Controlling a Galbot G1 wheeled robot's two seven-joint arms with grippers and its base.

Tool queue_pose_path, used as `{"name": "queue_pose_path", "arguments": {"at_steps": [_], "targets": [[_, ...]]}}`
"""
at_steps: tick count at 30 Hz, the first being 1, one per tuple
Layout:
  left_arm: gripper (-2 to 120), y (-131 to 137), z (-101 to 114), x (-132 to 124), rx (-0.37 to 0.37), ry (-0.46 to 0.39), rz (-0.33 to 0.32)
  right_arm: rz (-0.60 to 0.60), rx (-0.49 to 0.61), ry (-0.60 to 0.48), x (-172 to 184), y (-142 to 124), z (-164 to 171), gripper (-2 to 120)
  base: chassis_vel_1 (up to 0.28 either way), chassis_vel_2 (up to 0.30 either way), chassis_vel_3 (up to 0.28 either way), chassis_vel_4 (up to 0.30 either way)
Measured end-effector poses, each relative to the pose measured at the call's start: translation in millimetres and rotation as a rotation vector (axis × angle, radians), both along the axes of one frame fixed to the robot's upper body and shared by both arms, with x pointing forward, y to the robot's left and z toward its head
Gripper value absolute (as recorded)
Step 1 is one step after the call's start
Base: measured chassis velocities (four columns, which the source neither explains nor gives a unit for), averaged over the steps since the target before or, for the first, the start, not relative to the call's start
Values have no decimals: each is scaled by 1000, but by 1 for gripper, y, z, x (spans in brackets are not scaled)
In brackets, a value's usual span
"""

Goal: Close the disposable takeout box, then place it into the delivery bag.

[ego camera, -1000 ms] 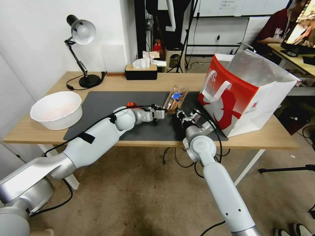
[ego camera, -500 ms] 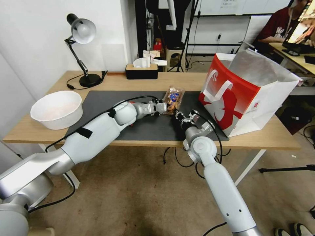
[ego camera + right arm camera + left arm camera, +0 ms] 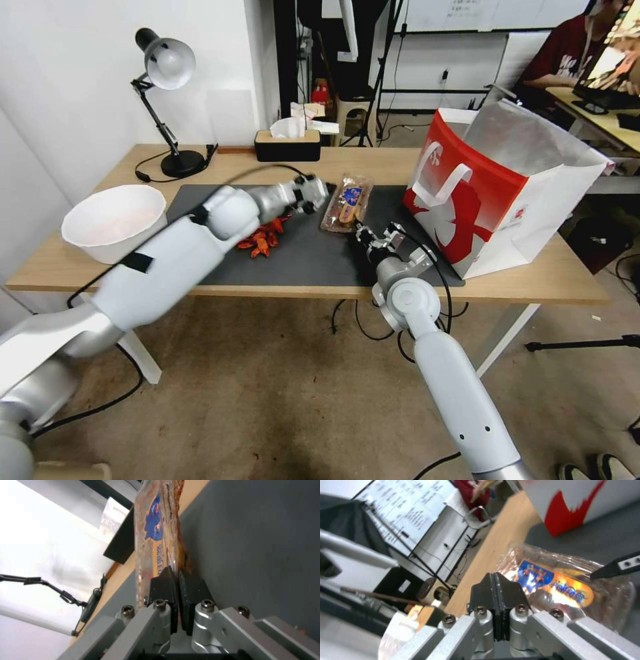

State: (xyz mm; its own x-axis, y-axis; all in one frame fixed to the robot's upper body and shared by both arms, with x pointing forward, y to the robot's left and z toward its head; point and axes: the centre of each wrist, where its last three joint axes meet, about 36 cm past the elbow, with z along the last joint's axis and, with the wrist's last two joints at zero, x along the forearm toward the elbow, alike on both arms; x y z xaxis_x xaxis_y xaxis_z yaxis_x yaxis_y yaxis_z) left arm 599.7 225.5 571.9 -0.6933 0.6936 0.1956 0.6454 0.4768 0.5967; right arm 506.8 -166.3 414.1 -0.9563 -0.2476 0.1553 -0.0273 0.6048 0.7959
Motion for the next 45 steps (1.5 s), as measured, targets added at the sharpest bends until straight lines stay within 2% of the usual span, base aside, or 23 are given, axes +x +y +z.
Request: {"name": "queue_pose_path", "arguments": {"at_steps": [3, 4, 7, 8, 11, 12, 15, 19, 23, 24, 27, 28, 32, 39, 45], "targets": [[0, 34, 8, -29, -107, 57, 48, 1, -17, -18, -2, -8, 3, 1, 0, 0, 0, 0], [0, 34, 8, -29, -107, 57, 48, 1, -17, -18, -2, -8, 3, 1, 0, 0, 0, 0], [0, 58, 9, -56, -184, 73, 101, 2, -27, -32, -3, -13, 4, 1, 0, 0, 0, 0], [0, 58, 9, -56, -184, 73, 101, 2, -27, -32, -3, -13, 4, 1, 0, 0, 0, 0], [0, 76, -5, -88, -249, 99, 170, 6, -36, -46, -4, -15, 4, 1, 0, 0, 0, 0], [0, 76, -5, -88, -249, 99, 170, 6, -36, -46, -4, -15, 4, 1, 0, 0, 0, 0], [0, 82, -26, -118, -268, 128, 214, 12, -43, -60, -5, -14, 6, 1, 0, 0, 0, 0], [0, 87, -34, -137, -277, 127, 247, 15, -46, -69, -5, -15, 7, 1, 0, 0, 0, 0], [0, 101, -45, -167, -315, 103, 343, 24, -53, -82, -6, -15, 7, 1, 0, 0, 0, 0], [0, 101, -45, -167, -315, 103, 343, 24, -53, -82, -6, -15, 7, 1, 0, 0, 0, 0], [0, 110, -57, -191, -358, 103, 422, 30, -52, -92, -8, -14, 8, 1, 0, 0, 0, 0], [0, 110, -57, -191, -358, 103, 422, 30, -52, -92, -8, -14, 8, 1, 0, 0, 0, 0], [0, 119, -80, -228, -398, 104, 510, 38, -55, -100, -13, -15, 7, 1, 0, 0, 0, 0], [0, 124, -102, -261, -427, 111, 575, 46, -61, -115, -15, -16, 9, 1, 0, 0, 0, 0], [0, 123, -109, -272, -451, 112, 598, 44, -65, -119, -16, -19, 10, 1, 0, 0, 0, 0]]}}
